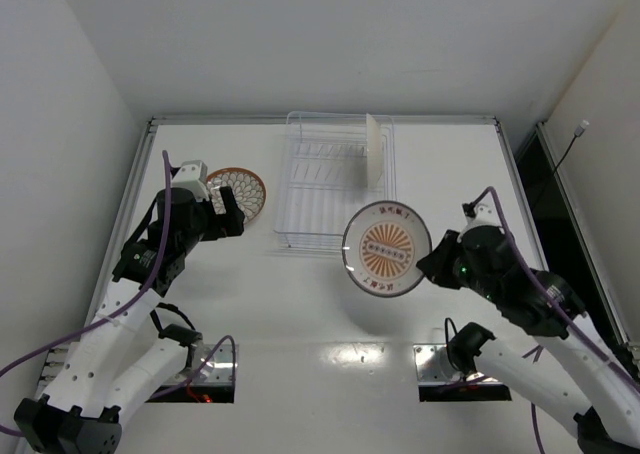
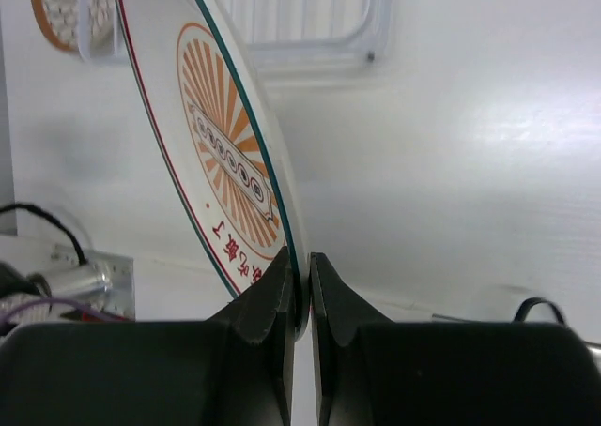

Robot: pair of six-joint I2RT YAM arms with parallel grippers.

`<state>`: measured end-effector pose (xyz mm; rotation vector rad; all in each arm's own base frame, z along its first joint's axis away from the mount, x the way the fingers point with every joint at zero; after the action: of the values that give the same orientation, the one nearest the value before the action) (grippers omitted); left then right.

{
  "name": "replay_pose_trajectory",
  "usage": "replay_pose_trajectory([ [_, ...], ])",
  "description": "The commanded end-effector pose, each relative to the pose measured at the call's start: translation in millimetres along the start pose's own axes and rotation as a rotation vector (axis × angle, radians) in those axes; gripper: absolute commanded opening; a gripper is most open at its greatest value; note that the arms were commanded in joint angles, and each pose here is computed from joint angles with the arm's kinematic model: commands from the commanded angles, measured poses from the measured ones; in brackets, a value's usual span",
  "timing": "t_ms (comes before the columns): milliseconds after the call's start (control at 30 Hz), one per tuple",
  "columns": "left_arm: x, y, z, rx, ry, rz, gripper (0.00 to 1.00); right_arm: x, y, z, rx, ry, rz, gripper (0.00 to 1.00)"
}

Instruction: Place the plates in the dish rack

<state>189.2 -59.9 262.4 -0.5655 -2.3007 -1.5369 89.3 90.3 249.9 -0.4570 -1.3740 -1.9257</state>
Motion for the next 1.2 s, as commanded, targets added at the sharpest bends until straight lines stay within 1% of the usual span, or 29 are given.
replay_pose_trajectory([
  [0,2.4,2.6,-3.3,0.010,-0.018,-0.021,1.00,12.5,30.5,-3.3,0.093,-0.148,-0.102,0.00],
  [67,2.4,2.6,-3.3,0.010,-0.018,-0.021,1.00,14.3,52.7,7.6,0.106,-0.163,-0.148,0.00],
  [100,2.4,2.6,-3.3,0.010,-0.018,-0.021,1.00,21.6,69.9,12.7,0.110,-0.181,-0.212,0.00],
  [133,2.4,2.6,-3.3,0.010,-0.018,-0.021,1.00,22.5,79.7,16.2,0.113,-0.197,-0.239,0.00],
  [167,2.4,2.6,-3.3,0.010,-0.018,-0.021,1.00,15.5,89.8,18.4,0.127,-0.260,-0.246,0.00],
  [200,2.4,2.6,-3.3,0.010,-0.018,-0.021,1.00,22.9,107.0,25.9,0.128,-0.263,-0.296,0.00],
  [333,2.4,2.6,-3.3,0.010,-0.018,-0.021,1.00,9.6,154.0,50.1,0.155,-0.351,-0.357,0.00],
  [367,2.4,2.6,-3.3,0.010,-0.018,-0.021,1.00,4.8,162.2,55.6,0.166,-0.362,-0.357,0.00],
  [400,2.4,2.6,-3.3,0.010,-0.018,-0.021,1.00,9.2,178.8,65.9,0.150,-0.351,-0.393,0.00],
  [433,2.4,2.6,-3.3,0.010,-0.018,-0.021,1.00,-10.7,184.6,73.6,0.182,-0.391,-0.365,0.00],
  [467,0.6,1.4,-3.9,0.009,-0.023,-0.008,1.00,-9.2,196.9,80.6,0.170,-0.394,-0.395,0.00],
  [667,0.8,1.0,-4.6,0.008,-0.031,-0.003,1.00,-49.3,233.5,110.2,0.222,-0.477,-0.456,0.00],
  [767,1.2,-0.3,-6.6,-0.005,-0.048,0.005,1.00,-57.7,247.6,121.6,0.246,-0.498,-0.491,0.00],
  [800,1.4,-0.7,-7.4,-0.005,-0.058,0.010,1.00,-74.4,247.2,127.7,0.263,-0.517,-0.476,0.00],
  [900,1.4,-0.7,-7.4,-0.005,-0.058,0.010,1.00,-87.1,255.7,144.0,0.276,-0.557,-0.486,0.00],
  [933,1.4,-0.7,-7.4,-0.005,-0.058,0.010,1.00,-112.6,249.4,146.9,0.305,-0.618,-0.451,0.00],
  [1000,1.4,-0.7,-7.4,-0.005,-0.058,0.010,1.00,-121.9,251.1,160.1,0.307,-0.649,-0.476,0.00],
  [1100,-0.6,-1.5,-7.2,-0.006,-0.053,0.018,1.00,-147.2,241.5,165.7,0.346,-0.788,-0.500,0.00],
  [1167,-0.4,-1.9,-7.9,-0.006,-0.062,0.023,1.00,-159.9,236.3,169.6,0.351,-0.809,-0.514,0.00],
])
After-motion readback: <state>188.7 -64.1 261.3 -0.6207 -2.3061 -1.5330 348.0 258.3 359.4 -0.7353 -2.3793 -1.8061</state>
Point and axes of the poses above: each gripper's point midway between its finger pads, its own x axis back along the fingers, its own z axis along the line the jaws close on, y = z × x, the point moved 9 cm from there along x, back along the fingers, and after that the axes turned 9 degrees about x, right-handed, at the moved point
